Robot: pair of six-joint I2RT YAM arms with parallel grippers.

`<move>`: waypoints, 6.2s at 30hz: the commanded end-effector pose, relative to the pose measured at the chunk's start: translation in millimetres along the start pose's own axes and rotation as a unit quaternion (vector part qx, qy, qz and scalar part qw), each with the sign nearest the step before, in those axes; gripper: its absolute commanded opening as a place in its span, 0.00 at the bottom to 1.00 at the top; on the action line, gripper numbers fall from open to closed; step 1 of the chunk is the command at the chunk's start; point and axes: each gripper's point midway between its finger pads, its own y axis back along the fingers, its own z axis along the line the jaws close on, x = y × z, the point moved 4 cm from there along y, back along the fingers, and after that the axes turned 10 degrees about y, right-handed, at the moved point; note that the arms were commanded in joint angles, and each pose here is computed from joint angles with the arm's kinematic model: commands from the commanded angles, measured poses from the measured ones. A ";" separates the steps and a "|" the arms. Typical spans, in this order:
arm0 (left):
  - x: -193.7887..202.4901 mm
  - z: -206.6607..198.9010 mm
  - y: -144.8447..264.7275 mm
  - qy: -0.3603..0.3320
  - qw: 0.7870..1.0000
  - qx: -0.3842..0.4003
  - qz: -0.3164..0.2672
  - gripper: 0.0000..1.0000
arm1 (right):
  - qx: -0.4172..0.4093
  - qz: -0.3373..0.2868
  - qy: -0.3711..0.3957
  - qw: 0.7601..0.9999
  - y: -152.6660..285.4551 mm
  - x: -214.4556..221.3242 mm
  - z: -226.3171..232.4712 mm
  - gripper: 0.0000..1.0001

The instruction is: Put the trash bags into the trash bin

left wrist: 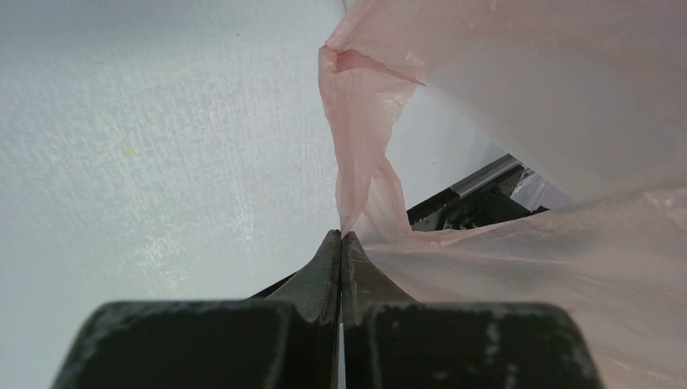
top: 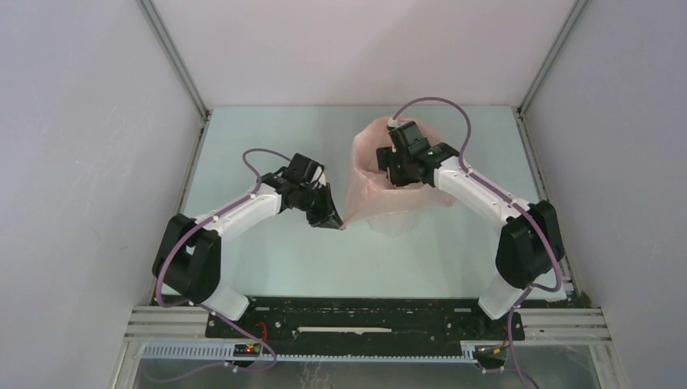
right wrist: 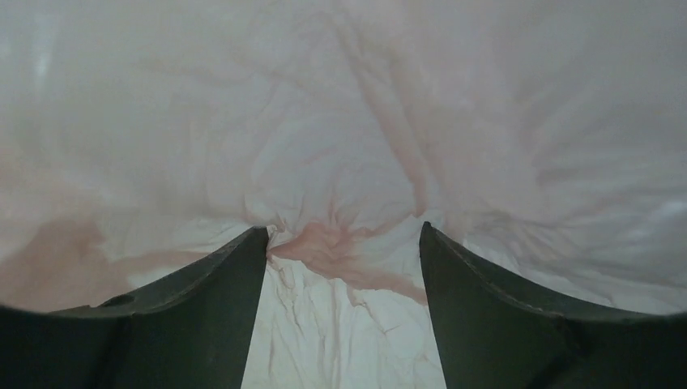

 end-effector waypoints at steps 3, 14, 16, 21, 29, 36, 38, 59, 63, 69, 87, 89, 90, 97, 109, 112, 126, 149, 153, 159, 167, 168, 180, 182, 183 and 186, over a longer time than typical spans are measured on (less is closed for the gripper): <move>-9.2 -40.1 26.8 -0.040 0.997 0.049 -0.037 0.00 | 0.021 -0.002 0.009 1.000 -32.3 18.7 15.5 0.78; -12.2 -45.1 27.8 -0.042 0.997 0.053 -0.042 0.01 | -0.006 0.057 0.027 0.998 -70.4 62.4 27.4 0.80; -12.2 -44.1 23.9 -0.040 0.997 0.052 -0.037 0.01 | -0.012 0.071 0.034 0.997 -76.6 68.9 26.9 0.80; -9.8 -42.7 15.1 -0.038 0.998 0.051 -0.023 0.01 | -0.027 0.117 0.027 0.992 -92.5 88.9 22.5 0.81; -6.3 -40.1 8.6 -0.038 0.998 0.048 -0.010 0.01 | -0.046 0.088 0.025 0.995 -57.4 58.2 32.7 0.81; -4.3 -38.4 4.1 -0.041 0.998 0.044 -0.003 0.01 | -0.060 0.035 -0.003 0.998 12.1 8.0 41.6 0.82; -3.9 -37.2 2.5 -0.043 0.998 0.042 -0.001 0.01 | -0.061 0.019 -0.009 0.998 26.6 -1.8 40.4 0.82; -6.6 -14.9 -24.5 -0.059 0.998 -0.014 0.014 0.00 | -0.107 0.015 0.003 0.994 40.2 -12.5 23.1 0.79; -7.8 -30.1 -4.5 -0.078 0.997 -0.002 -0.004 0.06 | -0.115 -0.005 -0.004 0.993 64.0 -21.2 17.8 0.80; -6.5 -43.9 38.8 -0.115 0.992 0.003 -0.055 0.35 | -0.129 -0.027 -0.029 0.991 92.5 -34.0 17.1 0.80; 25.5 -114.4 178.4 -0.200 0.931 0.218 -0.215 0.85 | -0.113 0.012 -0.027 0.993 61.4 -12.4 19.5 0.77; 19.3 -128.5 190.2 -0.182 0.928 0.226 -0.235 0.86 | -0.109 0.021 -0.027 0.993 60.9 -9.3 17.8 0.76; 14.1 -133.6 195.4 -0.167 0.928 0.223 -0.248 0.86 | -0.108 0.021 -0.027 0.994 61.3 -9.3 17.9 0.76; -12.5 -200.7 233.3 -0.184 0.887 0.294 -0.306 0.81 | -0.108 0.012 -0.026 0.994 69.3 -14.8 19.1 0.76; -38.3 -173.2 130.0 -0.183 0.945 0.134 -0.235 0.43 | -0.142 -0.038 -0.060 0.987 104.8 -40.6 19.8 0.72; -42.6 -163.3 122.1 -0.204 0.944 0.098 -0.240 0.43 | -0.161 -0.050 -0.074 0.983 115.4 -47.4 19.6 0.72; -24.6 -192.5 139.9 -0.265 0.930 0.082 -0.241 0.51 | -0.080 -0.048 -0.115 0.989 94.9 -50.1 22.2 0.73; 30.0 -212.9 131.5 -0.304 0.925 0.173 -0.148 0.50 | -0.117 -0.073 -0.122 0.983 139.2 -62.2 27.0 0.72; 20.0 -198.2 107.7 -0.297 0.935 0.126 -0.145 0.45 | -0.124 -0.080 -0.124 0.981 149.8 -67.1 26.1 0.72; 12.1 -192.9 100.5 -0.303 0.937 0.092 -0.148 0.44 | -0.138 -0.093 -0.114 0.980 169.2 -67.4 12.6 0.73; 13.6 -208.6 134.3 -0.316 0.927 0.111 -0.171 0.50 | -0.214 -0.163 -0.087 0.959 216.4 -83.9 11.5 0.75; 14.5 -211.9 141.4 -0.315 0.926 0.117 -0.174 0.53 | -0.221 -0.169 -0.084 0.957 220.3 -85.3 13.3 0.74; -12.9 -186.1 203.1 -0.212 0.932 0.155 -0.248 0.64 | -0.219 -0.142 -0.036 0.965 189.4 -37.5 52.5 0.62; -14.8 -175.6 194.7 -0.187 0.940 0.158 -0.238 0.66 | -0.182 -0.134 -0.043 0.973 169.8 -29.8 45.1 0.56; -14.0 -172.7 192.8 -0.179 0.941 0.163 -0.234 0.66 | -0.161 -0.126 -0.047 0.978 160.2 -25.7 40.5 0.53; -13.0 -166.2 183.3 -0.163 0.945 0.169 -0.228 0.68 | -0.114 -0.108 -0.047 0.986 140.0 -19.8 29.6 0.45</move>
